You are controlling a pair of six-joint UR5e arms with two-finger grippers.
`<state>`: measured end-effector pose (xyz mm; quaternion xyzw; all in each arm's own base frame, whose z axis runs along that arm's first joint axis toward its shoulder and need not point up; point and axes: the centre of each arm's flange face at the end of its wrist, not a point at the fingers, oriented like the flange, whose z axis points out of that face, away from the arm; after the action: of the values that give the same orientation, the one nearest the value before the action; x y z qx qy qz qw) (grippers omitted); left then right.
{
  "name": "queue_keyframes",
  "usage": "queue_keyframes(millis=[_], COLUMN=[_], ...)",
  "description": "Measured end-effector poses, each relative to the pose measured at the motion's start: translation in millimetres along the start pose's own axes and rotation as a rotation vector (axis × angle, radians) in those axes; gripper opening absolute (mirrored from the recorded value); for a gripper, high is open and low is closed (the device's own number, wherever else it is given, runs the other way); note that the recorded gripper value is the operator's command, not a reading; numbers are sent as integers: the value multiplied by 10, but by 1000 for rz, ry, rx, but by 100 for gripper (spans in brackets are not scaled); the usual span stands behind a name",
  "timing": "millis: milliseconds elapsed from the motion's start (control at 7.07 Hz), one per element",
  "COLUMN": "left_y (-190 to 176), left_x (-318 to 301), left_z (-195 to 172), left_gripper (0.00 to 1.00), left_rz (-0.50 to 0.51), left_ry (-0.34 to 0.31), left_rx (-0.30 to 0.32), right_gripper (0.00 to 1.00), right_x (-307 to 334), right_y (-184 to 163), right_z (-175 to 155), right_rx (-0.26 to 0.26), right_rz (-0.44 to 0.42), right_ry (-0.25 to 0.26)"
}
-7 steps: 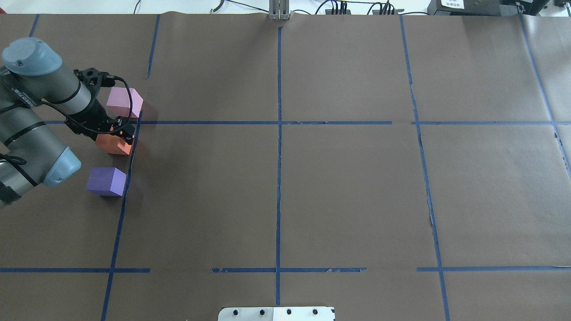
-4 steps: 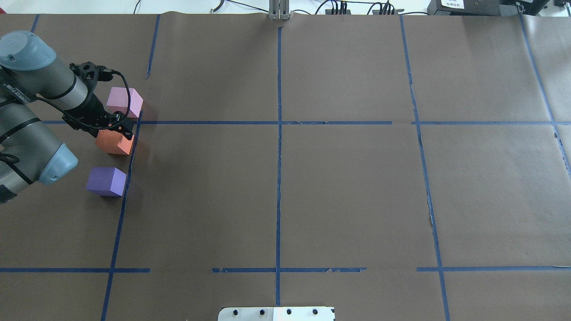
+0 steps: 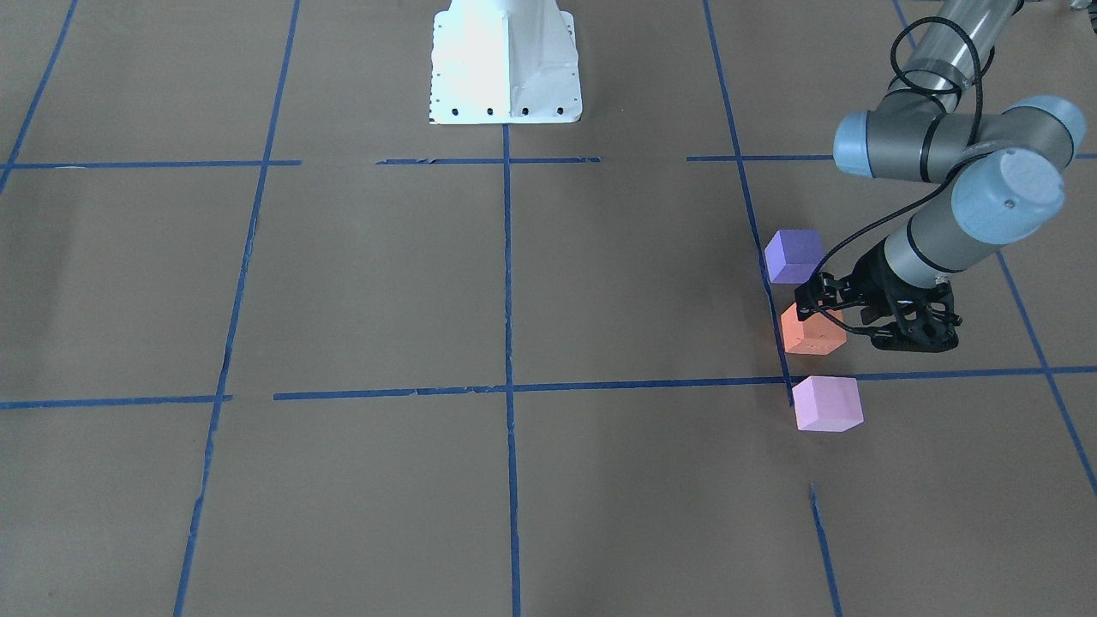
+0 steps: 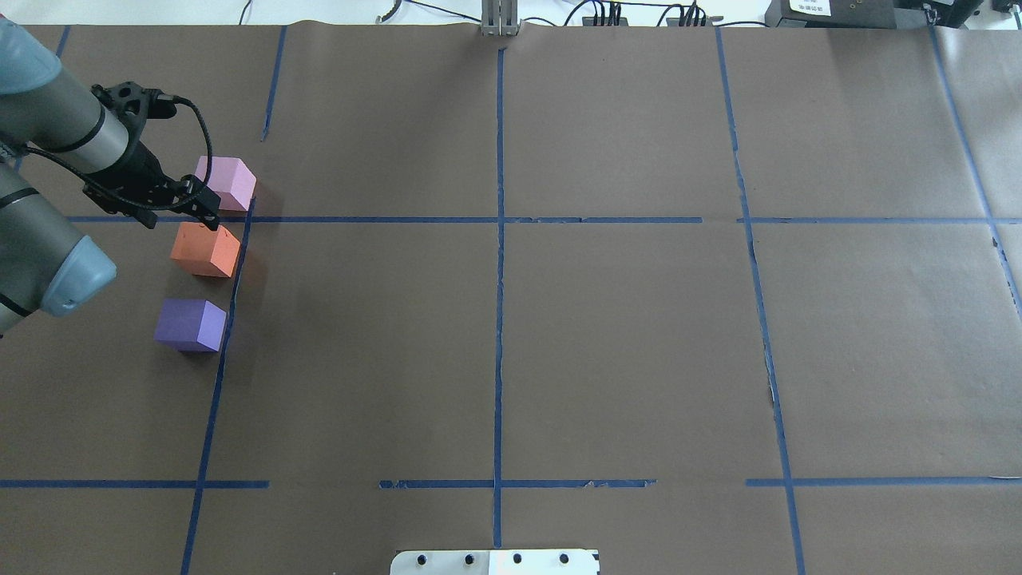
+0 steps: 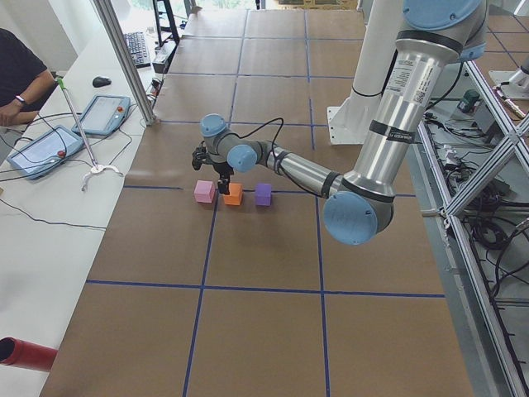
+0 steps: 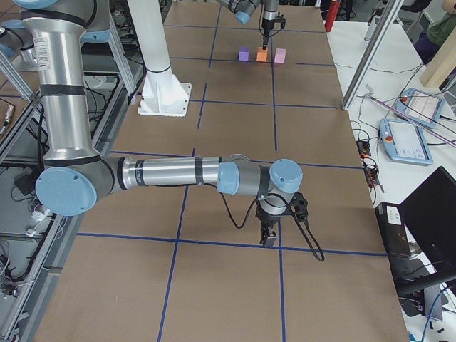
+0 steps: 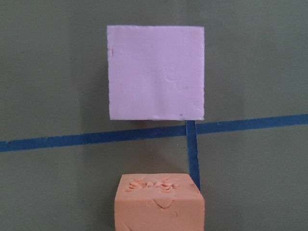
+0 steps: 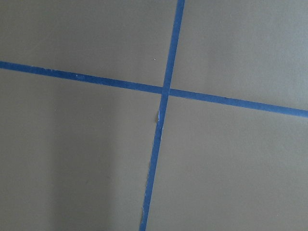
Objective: Arrange blocks in a line
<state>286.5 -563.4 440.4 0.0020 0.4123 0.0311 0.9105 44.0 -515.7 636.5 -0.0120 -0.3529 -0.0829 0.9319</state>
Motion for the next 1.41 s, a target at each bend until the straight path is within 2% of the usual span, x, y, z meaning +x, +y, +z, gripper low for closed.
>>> queue_keyframes(millis=[283, 566, 990, 1273, 1414], left_y=[-105, -69, 480, 971, 1092], left_x=[-272, -1073, -2601, -3284, -3436], left_z=[-457, -812, -1070, -1059, -1035], left_gripper=[100, 100, 100, 100, 100], left_rz=[2, 43, 66, 1, -24], left_ry=[-14, -52, -101, -64, -51], left_rx=[56, 100, 131, 142, 140], right_gripper=[100, 100, 100, 100, 100], right_x=[1, 1, 2, 1, 2], right_y=[2, 3, 3, 3, 3], right_z=[2, 2, 2, 2, 2], right_rx=[0, 0, 0, 0, 0], right_rz=[0, 0, 0, 0, 0], right_ry=[0, 0, 0, 0, 0])
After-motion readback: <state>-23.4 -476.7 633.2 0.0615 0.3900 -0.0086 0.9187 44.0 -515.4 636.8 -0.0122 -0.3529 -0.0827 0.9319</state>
